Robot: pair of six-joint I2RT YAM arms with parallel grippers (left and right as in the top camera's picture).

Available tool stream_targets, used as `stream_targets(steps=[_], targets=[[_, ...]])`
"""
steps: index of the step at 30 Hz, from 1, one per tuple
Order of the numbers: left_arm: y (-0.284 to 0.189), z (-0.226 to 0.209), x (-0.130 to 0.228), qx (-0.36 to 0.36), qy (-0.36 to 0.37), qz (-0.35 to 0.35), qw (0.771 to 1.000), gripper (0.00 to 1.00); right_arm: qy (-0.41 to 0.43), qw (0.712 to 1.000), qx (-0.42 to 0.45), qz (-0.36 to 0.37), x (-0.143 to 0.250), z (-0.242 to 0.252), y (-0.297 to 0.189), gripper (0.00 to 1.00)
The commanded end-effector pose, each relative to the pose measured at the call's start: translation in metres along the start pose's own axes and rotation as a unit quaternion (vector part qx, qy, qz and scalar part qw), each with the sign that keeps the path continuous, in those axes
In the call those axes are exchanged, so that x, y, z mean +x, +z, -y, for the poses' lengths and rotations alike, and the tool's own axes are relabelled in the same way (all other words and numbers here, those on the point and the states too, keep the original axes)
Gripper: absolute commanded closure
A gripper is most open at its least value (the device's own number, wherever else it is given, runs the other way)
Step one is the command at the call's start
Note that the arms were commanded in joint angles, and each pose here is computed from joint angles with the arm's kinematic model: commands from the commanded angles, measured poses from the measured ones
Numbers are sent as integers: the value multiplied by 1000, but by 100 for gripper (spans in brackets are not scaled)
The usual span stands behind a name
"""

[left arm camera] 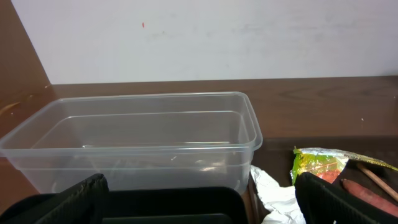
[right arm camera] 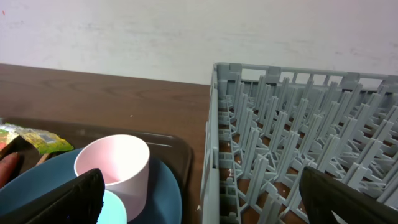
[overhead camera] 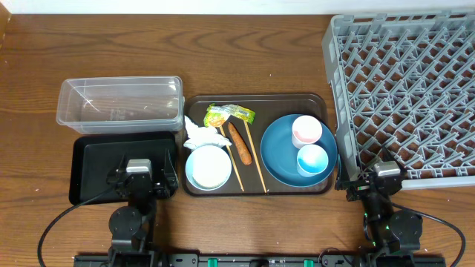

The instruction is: Sort waste into correct bins and load items into the dishwasher rack

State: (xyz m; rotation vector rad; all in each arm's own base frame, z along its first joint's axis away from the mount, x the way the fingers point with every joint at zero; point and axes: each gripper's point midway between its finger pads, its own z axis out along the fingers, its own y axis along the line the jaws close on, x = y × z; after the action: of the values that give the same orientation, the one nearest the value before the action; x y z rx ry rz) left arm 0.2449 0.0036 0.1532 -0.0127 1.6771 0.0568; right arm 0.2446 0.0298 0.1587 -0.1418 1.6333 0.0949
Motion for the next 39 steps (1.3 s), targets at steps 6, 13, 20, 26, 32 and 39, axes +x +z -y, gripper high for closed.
stream_targets(steps=[6,13,20,26,32,39], targets=[[1,-5,19,-15,8,-30,999,2,-4,1000,-3,-2,1,-2,0,1],[1,-5,18,-15,8,-29,999,2,-4,1000,-3,-2,1,-2,0,1],[1,-4,18,-10,6,-29,1000,2,-4,1000,-3,-2,1,-2,0,1],[-5,43,-11,127,6,31,991,2,-4,1000,-3,-2,1,-2,0,1],[-22,60,-50,185,-30,54,981,2,-4,1000,-3,-2,1,-2,0,1],[-49,61,-96,199,-37,4,979,2,-4,1000,-3,-2,1,-2,0,1]])
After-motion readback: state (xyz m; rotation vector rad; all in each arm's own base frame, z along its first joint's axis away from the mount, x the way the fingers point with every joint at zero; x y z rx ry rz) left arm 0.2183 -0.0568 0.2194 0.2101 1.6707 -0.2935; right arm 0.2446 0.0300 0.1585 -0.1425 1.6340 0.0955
